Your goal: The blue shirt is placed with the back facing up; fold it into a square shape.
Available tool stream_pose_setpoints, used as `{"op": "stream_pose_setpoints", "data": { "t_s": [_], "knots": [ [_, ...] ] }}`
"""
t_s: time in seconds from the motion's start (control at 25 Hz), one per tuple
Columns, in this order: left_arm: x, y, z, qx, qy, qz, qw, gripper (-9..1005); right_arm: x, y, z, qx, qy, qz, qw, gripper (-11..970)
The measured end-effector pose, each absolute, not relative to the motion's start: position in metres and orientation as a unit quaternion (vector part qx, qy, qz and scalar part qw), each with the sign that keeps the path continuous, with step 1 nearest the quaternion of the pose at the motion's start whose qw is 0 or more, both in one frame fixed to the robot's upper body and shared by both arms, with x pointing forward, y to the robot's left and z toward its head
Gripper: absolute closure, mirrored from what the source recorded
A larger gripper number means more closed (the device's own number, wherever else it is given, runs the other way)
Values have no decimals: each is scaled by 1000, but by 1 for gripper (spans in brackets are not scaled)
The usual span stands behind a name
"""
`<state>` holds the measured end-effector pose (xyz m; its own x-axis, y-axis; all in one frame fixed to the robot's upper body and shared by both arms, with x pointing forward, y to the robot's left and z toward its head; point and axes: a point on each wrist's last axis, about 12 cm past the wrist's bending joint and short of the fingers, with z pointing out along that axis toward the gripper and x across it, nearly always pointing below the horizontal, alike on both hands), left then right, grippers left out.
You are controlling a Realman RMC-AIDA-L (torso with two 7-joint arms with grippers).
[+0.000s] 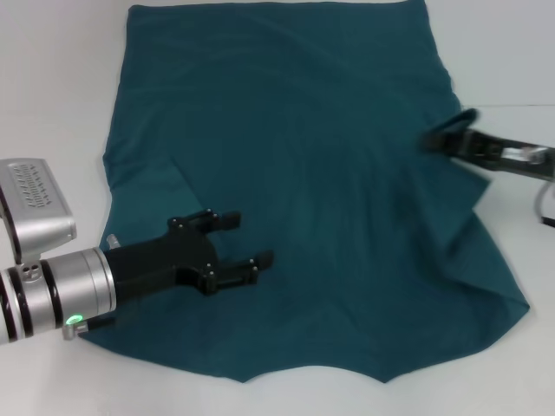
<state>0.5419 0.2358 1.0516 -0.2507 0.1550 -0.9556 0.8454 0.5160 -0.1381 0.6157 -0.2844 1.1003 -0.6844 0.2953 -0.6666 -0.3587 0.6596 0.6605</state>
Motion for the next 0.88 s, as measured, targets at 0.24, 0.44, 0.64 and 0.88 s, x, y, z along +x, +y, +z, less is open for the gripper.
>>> {"op": "stream_pose_setpoints", "data": {
  "t_s": [0.24,0.44,0.64,0.88],
  "knots": [
    [542,237,1050,345,717,-339,502,167,622,-255,1102,-82,824,405,389,807],
    [542,237,1049,341,719,-341,500,167,622,-270,1103,-67,826,393,398,792],
    [542,237,1050,340,719,-341,501,167,619,-283,1101,-53,830,381,404,626],
    [544,239,1052,331,721,-342,504,167,613,-286,1100,-70,826,386,405,246]
  ]
}}
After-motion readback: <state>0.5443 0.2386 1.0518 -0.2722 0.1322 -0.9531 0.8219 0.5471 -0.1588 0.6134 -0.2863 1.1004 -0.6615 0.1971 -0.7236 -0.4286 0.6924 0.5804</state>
